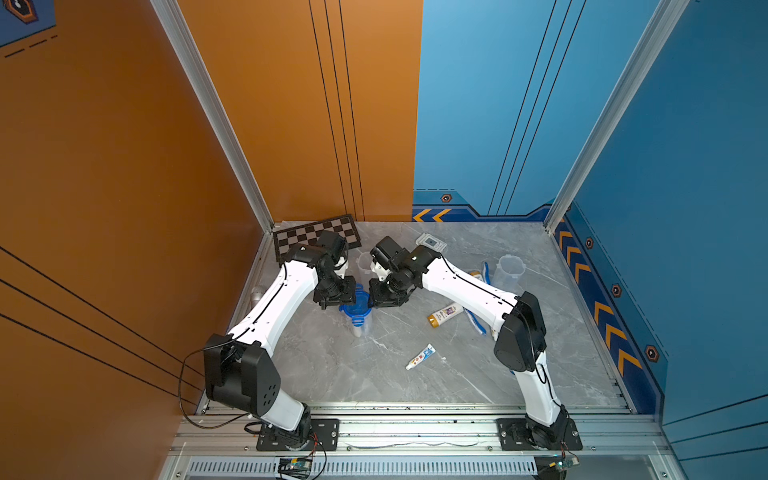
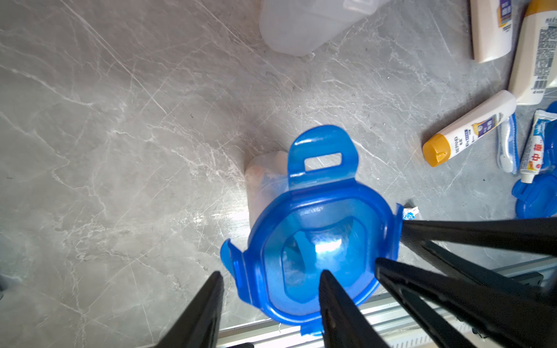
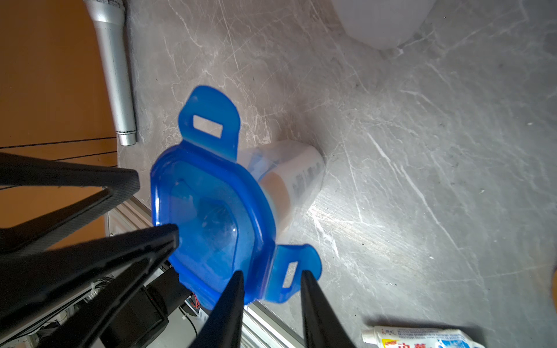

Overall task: Pack away toiletry kits
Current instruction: Close the fastener on the container.

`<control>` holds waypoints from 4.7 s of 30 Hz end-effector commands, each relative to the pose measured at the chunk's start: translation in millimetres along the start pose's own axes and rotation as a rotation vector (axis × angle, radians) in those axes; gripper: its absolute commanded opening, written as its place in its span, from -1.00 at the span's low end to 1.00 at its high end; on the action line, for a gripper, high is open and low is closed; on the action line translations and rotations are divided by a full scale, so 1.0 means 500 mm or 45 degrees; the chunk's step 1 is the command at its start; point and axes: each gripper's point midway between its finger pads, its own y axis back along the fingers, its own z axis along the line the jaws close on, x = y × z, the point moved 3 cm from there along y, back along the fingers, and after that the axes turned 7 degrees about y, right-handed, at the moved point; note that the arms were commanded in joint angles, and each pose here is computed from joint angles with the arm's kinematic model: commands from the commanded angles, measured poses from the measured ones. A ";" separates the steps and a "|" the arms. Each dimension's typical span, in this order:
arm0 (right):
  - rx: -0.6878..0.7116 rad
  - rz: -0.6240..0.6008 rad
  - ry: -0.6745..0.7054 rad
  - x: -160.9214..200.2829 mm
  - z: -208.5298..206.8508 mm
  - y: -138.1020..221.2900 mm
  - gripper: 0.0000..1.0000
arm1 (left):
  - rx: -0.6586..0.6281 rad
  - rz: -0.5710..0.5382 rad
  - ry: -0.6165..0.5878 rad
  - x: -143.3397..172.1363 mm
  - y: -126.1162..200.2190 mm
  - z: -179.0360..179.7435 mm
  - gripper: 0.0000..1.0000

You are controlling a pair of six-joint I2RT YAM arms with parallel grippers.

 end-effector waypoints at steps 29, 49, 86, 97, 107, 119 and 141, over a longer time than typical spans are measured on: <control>-0.063 0.125 -0.020 0.021 0.004 -0.039 -0.39 | 0.099 0.163 0.131 0.066 -0.058 -0.010 -0.14; -0.272 0.137 0.037 0.014 0.059 -0.091 -0.23 | 0.389 0.169 0.368 0.063 -0.101 -0.042 -0.02; -0.202 0.013 0.036 -0.002 0.000 -0.025 0.22 | 0.246 0.091 0.378 0.075 -0.029 0.012 0.34; -0.087 -0.032 0.158 0.052 0.012 0.055 0.13 | 0.172 -0.073 0.399 -0.045 0.022 0.060 -0.90; -0.012 0.068 0.112 0.070 -0.037 -0.006 0.00 | 0.137 0.033 0.296 -0.061 -0.045 0.025 -1.00; -0.042 0.040 0.098 0.005 -0.048 -0.034 -0.01 | 0.098 0.089 0.305 0.012 -0.061 0.031 -1.00; 0.073 0.033 0.141 0.076 -0.046 0.077 0.13 | 0.117 -0.083 0.052 -0.010 0.069 -0.015 0.17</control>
